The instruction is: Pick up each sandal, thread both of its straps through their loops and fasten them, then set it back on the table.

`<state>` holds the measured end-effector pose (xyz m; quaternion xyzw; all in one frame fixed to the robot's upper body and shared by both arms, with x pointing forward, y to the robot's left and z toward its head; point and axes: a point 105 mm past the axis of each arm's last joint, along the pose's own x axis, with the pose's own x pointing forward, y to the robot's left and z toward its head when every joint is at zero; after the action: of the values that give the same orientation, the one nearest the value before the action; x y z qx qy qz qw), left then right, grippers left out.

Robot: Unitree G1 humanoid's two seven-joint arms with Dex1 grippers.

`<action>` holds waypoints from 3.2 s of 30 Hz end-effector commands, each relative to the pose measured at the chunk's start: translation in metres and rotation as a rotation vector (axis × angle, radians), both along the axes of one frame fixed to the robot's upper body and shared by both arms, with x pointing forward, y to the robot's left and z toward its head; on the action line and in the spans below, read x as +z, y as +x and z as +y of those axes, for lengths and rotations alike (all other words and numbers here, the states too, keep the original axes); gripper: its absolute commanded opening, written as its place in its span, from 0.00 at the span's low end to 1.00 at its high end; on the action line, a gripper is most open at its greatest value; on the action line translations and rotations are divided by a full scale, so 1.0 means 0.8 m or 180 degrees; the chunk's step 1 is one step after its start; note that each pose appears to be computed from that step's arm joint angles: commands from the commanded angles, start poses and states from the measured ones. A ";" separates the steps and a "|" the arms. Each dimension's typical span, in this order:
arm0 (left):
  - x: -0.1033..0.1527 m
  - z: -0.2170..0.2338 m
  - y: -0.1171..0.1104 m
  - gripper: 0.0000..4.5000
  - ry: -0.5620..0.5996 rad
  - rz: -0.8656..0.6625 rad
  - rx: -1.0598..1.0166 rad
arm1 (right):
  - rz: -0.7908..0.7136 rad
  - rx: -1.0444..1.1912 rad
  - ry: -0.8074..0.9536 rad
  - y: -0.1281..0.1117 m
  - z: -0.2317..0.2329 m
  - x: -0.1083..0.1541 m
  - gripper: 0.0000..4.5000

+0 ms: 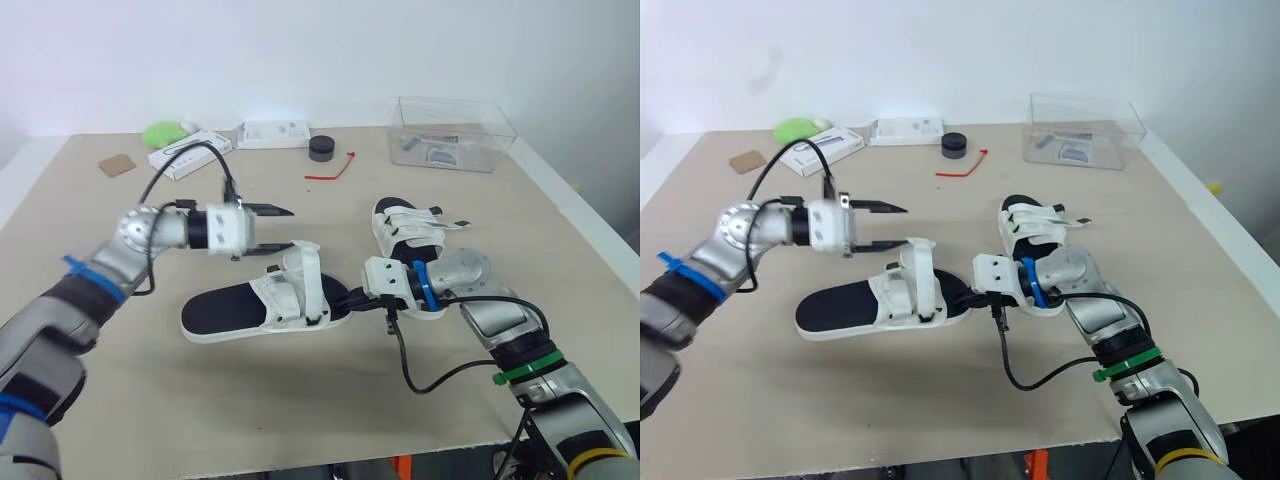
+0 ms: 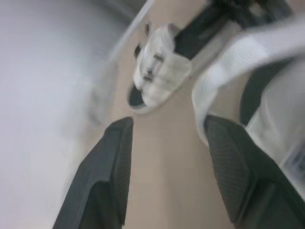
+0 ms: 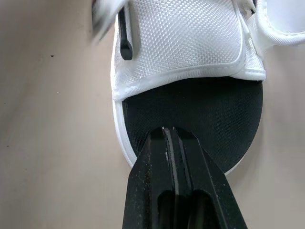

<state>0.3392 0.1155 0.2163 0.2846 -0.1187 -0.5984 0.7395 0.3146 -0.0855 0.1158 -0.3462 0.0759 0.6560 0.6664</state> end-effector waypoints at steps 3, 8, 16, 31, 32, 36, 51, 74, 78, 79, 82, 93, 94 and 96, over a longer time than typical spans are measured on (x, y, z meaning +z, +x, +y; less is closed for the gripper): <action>0.000 0.014 -0.042 0.53 -0.0050 0.1144 -0.0146 | 0.0256 -0.0004 -0.0238 -0.009 -0.010 -0.030 0.00; -0.002 0.027 -0.059 0.53 0.0042 0.1400 -0.0101 | 0.0260 -0.0008 -0.0254 -0.008 -0.013 -0.030 0.00; 0.008 0.035 -0.124 0.53 -0.0278 0.3176 -0.0411 | 0.0257 0.0000 -0.0260 -0.006 -0.013 -0.029 0.00; -0.086 -0.012 -0.101 0.53 -0.0302 0.2392 0.0240 | 0.0246 -0.0006 -0.0243 -0.004 -0.010 -0.031 0.00; -0.088 -0.012 -0.097 0.53 -0.0298 0.2330 0.0269 | 0.0249 -0.0011 -0.0239 -0.005 -0.010 -0.032 0.00; -0.093 -0.011 -0.093 0.53 -0.0297 0.2301 0.0260 | 0.0254 -0.0029 -0.0230 -0.006 -0.011 -0.032 0.00; -0.119 -0.008 -0.133 0.53 -0.0023 0.2910 -0.0070 | 0.0254 -0.0079 -0.0232 -0.010 -0.015 -0.034 0.00; -0.099 -0.030 -0.104 0.02 -0.0436 0.3690 -0.0109 | 0.0241 -0.0109 -0.0271 -0.011 -0.021 -0.031 0.00; -0.064 -0.021 -0.108 0.02 -0.0540 0.3869 -0.0429 | 0.0238 -0.0116 -0.0276 -0.010 -0.022 -0.031 0.00; -0.051 -0.019 -0.103 0.02 -0.0611 0.3873 -0.0478 | 0.0236 -0.0118 -0.0278 -0.010 -0.022 -0.031 0.00; -0.021 -0.024 -0.069 0.02 -0.0945 0.3760 -0.0361 | 0.0232 -0.0124 -0.0278 -0.009 -0.022 -0.030 0.00; -0.041 -0.055 -0.022 0.02 -0.0581 0.3564 -0.0074 | 0.0224 -0.0121 -0.0268 -0.009 -0.019 -0.030 0.00; -0.045 -0.057 -0.022 0.02 -0.0523 0.3570 -0.0083 | 0.0222 -0.0124 -0.0266 -0.009 -0.019 -0.030 0.00; -0.051 -0.061 -0.020 0.02 -0.0456 0.3597 -0.0099 | 0.0214 -0.0151 -0.0253 -0.008 -0.020 -0.029 0.00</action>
<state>0.3214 0.0687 0.1717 -0.1428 0.2583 -0.6506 0.6998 0.3112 -0.0921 0.1134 -0.3473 0.0836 0.6509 0.6699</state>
